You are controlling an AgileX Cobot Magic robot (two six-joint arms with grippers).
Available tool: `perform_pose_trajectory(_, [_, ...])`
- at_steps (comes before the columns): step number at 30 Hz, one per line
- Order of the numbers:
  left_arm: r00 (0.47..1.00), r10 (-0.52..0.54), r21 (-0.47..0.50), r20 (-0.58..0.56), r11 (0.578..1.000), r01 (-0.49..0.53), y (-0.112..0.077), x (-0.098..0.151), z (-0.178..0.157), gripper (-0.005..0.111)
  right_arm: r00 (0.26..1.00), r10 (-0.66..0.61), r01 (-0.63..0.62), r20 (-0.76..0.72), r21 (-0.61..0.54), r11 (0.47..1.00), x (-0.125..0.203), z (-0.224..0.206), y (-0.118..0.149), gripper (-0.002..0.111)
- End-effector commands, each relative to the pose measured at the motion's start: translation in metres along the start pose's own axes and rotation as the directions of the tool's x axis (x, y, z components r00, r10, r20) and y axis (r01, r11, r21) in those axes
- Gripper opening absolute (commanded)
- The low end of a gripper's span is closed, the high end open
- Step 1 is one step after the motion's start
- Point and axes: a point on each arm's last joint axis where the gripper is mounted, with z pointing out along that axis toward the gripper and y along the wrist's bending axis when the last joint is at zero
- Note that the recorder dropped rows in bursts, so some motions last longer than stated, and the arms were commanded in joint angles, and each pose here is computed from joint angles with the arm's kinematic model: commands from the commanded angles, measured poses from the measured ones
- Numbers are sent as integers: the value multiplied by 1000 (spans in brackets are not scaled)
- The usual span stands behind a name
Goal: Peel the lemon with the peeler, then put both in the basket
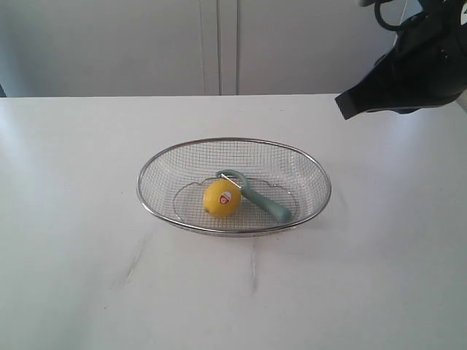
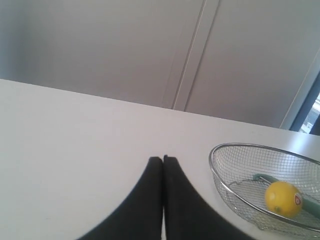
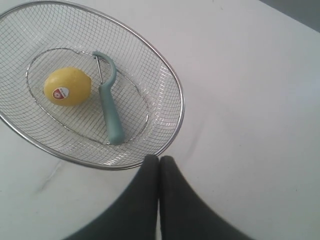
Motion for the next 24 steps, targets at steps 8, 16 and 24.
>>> perform_pose_trajectory(8, [996,-80,33,-29,996,81,-3,4,0,0,1000,5,-5,13,4,1000,0,-2,-1,0])
perform_pose_trajectory(16, [969,184,27,-168,983,-182,1,17,-2,0,1000,5,-5,13,4,1000,0,-2,-1,0])
perform_pose_trajectory(24, [909,244,-48,-337,960,-275,13,30,-6,0,1000,5,-5,13,4,1000,0,-2,-1,0])
